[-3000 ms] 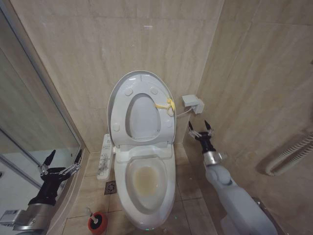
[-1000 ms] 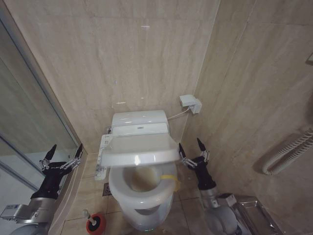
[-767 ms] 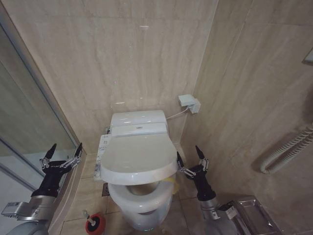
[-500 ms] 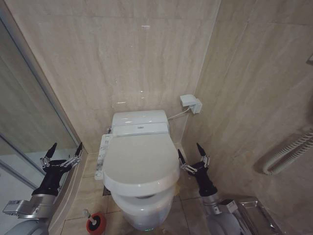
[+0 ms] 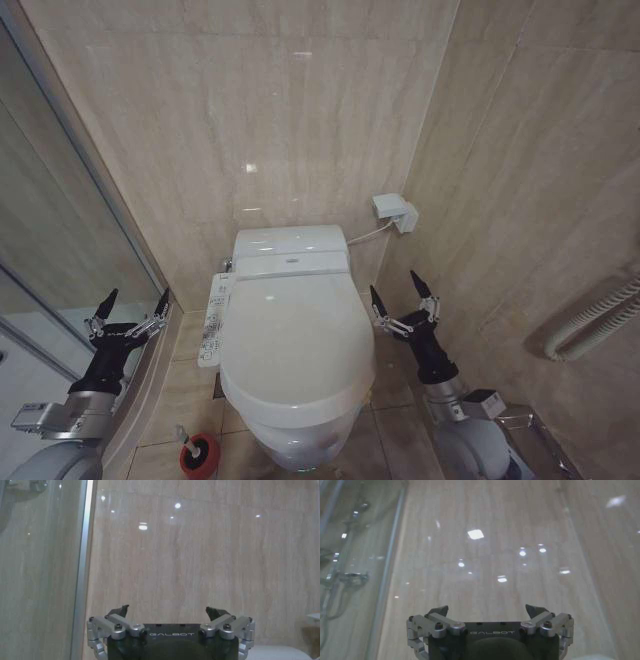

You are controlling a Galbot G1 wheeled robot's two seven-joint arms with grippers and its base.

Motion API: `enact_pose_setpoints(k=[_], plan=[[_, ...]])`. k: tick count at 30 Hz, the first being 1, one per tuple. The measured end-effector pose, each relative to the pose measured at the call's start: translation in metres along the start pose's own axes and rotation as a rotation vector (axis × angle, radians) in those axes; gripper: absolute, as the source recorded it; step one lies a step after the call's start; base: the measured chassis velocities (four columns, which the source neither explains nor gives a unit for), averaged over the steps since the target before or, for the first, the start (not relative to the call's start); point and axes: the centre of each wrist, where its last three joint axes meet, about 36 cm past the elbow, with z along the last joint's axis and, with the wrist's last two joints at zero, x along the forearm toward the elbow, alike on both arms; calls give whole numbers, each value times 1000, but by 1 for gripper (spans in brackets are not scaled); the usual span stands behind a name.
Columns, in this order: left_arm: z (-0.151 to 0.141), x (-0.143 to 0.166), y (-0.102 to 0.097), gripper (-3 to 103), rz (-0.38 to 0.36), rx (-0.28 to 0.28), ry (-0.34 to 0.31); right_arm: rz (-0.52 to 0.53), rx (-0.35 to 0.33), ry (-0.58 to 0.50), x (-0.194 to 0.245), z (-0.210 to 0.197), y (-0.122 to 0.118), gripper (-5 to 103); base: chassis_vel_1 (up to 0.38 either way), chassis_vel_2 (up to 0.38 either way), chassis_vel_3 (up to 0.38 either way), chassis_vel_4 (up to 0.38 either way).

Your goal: Open the toilet lid, clean the toilet bowl with a toilet brush, close the toilet lid, and flush.

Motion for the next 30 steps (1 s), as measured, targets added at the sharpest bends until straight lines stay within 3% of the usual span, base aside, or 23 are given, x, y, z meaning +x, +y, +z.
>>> enact_pose_setpoints(k=[10, 13, 16, 30], plan=[[13, -11, 7, 100, -2, -7, 6, -69, -75, 20, -13, 6, -2, 100, 0, 0, 0, 0], [14, -15, 13, 100, -1, -18, 5, -198, -130, 49, -6, 26, 6, 100, 0, 0, 0, 0], [14, -19, 17, 100, 3, -23, 3, -242, -149, 92, 9, 49, 15, 100, 0, 0, 0, 0], [15, -24, 21, 100, 2, -26, 3, -253, -136, 271, 63, 126, 27, 100, 0, 0, 0, 0]])
